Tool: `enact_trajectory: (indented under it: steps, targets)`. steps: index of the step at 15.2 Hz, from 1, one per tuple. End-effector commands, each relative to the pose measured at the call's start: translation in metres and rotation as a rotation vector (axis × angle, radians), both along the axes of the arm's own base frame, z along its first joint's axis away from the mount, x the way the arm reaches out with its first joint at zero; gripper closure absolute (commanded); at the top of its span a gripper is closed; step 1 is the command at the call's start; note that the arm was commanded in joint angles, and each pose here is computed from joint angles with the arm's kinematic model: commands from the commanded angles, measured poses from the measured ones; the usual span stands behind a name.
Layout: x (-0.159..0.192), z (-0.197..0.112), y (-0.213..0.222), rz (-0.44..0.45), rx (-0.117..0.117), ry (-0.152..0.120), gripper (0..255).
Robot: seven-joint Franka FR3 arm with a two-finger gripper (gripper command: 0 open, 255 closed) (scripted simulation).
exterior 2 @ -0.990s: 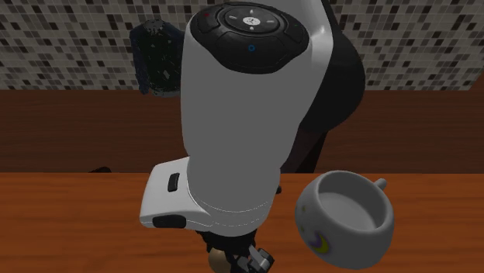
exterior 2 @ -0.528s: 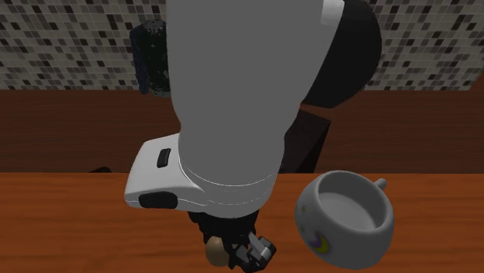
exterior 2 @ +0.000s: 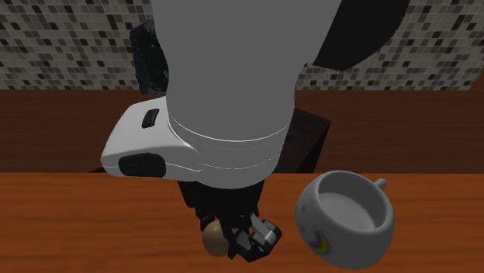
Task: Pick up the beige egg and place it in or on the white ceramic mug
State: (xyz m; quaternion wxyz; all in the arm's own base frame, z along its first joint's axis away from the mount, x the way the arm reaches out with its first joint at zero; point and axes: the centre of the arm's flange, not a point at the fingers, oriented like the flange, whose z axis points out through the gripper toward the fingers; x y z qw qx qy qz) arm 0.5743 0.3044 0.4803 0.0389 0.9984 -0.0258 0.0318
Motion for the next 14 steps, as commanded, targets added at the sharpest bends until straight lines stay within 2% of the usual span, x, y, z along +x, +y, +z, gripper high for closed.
enact_trajectory:
  steps: [1,14]
  targets:
    - [-0.001,0.011,-0.001,0.0,0.0,0.0,255]
    - [-0.001,0.079,-0.001,0.0,0.0,0.0,255]
